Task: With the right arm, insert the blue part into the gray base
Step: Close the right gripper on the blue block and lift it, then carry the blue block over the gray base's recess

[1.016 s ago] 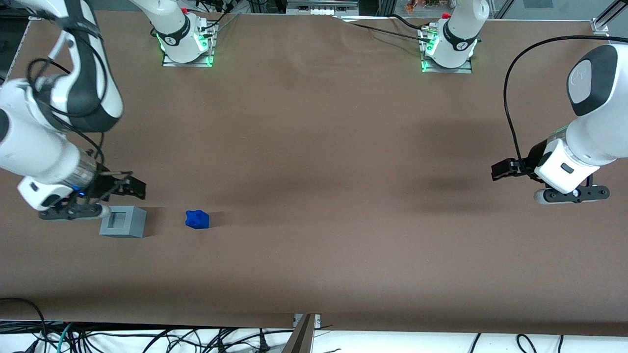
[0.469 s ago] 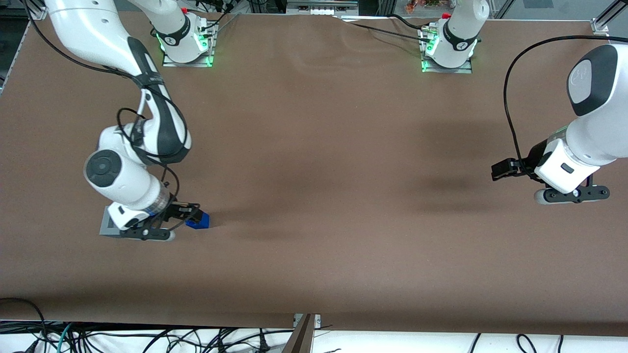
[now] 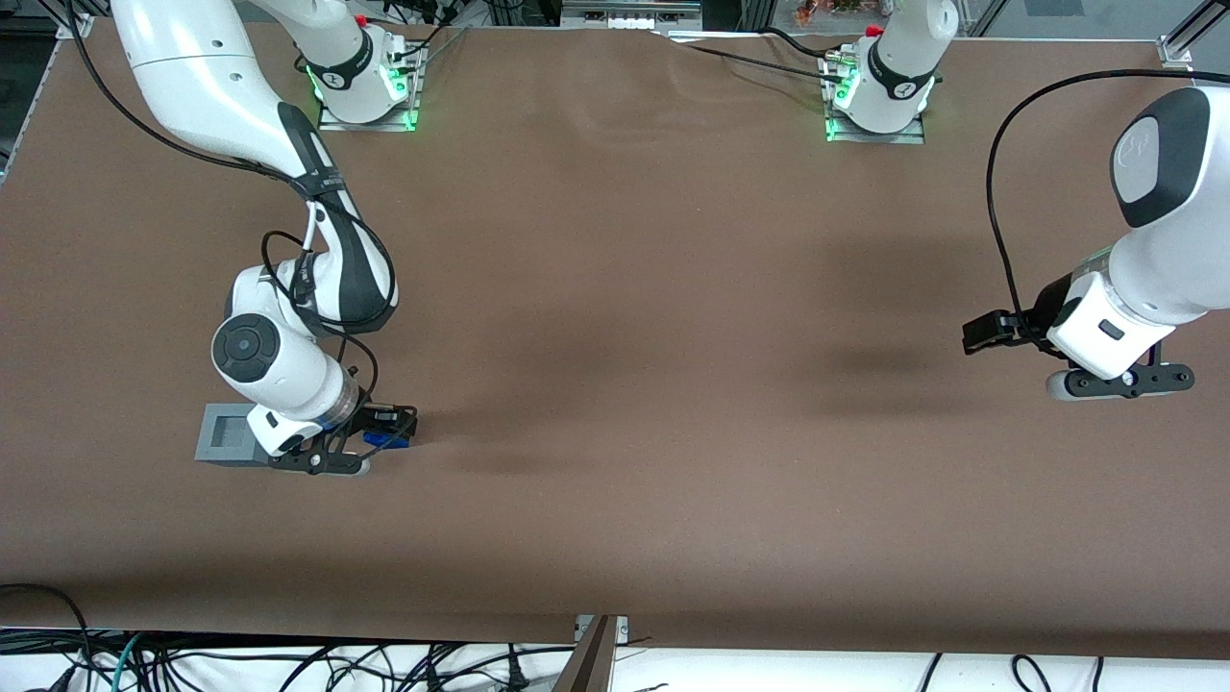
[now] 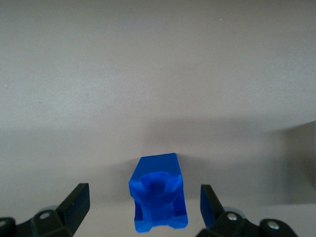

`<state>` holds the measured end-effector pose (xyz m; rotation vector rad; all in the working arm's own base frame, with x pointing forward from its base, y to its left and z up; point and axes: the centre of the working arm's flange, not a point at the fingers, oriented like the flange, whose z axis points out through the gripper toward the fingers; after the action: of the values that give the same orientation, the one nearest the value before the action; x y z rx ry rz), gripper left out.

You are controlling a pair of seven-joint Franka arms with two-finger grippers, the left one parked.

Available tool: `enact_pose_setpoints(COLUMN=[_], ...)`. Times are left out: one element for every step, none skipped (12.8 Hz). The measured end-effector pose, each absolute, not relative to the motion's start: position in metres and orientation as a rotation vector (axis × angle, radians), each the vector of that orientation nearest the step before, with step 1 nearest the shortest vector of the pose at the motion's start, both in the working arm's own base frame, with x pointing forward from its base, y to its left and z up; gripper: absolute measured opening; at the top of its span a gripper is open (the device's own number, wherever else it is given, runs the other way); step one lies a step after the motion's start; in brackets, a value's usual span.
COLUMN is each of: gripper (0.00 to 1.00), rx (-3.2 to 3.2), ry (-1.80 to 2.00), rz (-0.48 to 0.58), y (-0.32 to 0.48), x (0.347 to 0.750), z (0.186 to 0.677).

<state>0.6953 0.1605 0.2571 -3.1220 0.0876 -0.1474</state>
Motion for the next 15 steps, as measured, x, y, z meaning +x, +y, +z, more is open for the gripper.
enact_pose_setpoints(gripper=[1.00, 1.00, 1.00, 1.00, 1.00, 0.99, 0.93, 0.80, 0.66, 0.54, 0.50, 0.50, 0.50, 0.50, 0.50], rx=[-3.123, -3.125, -3.127, -3.129, -3.130, -3.132, -3.134, -3.135, -3.136, -3.136, -3.136, -3.136, -3.136, -3.135, -3.136], ry=[0.087, 0.087, 0.084, 0.075, 0.064, 0.058, 0.048, 0.038, 0.034, 0.031, 0.029, 0.025, 0.019, 0.012, 0.010], rz=[-0.145, -0.137, -0.129, -0.124, -0.121, -0.118, -0.116, -0.115, -0.114, -0.114, -0.116, -0.119, -0.128, -0.148, -0.171], y=[0.160, 0.160, 0.160, 0.160, 0.160, 0.158, 0.156, 0.153, 0.152, 0.152, 0.152, 0.152, 0.152, 0.152, 0.149], x=[0.695, 0.695, 0.694, 0.694, 0.694, 0.694, 0.695, 0.695, 0.695, 0.695, 0.695, 0.696, 0.697, 0.701, 0.704], z=[0.253, 0.248, 0.244, 0.241, 0.239, 0.238, 0.237, 0.236, 0.236, 0.236, 0.236, 0.237, 0.239, 0.245, 0.255])
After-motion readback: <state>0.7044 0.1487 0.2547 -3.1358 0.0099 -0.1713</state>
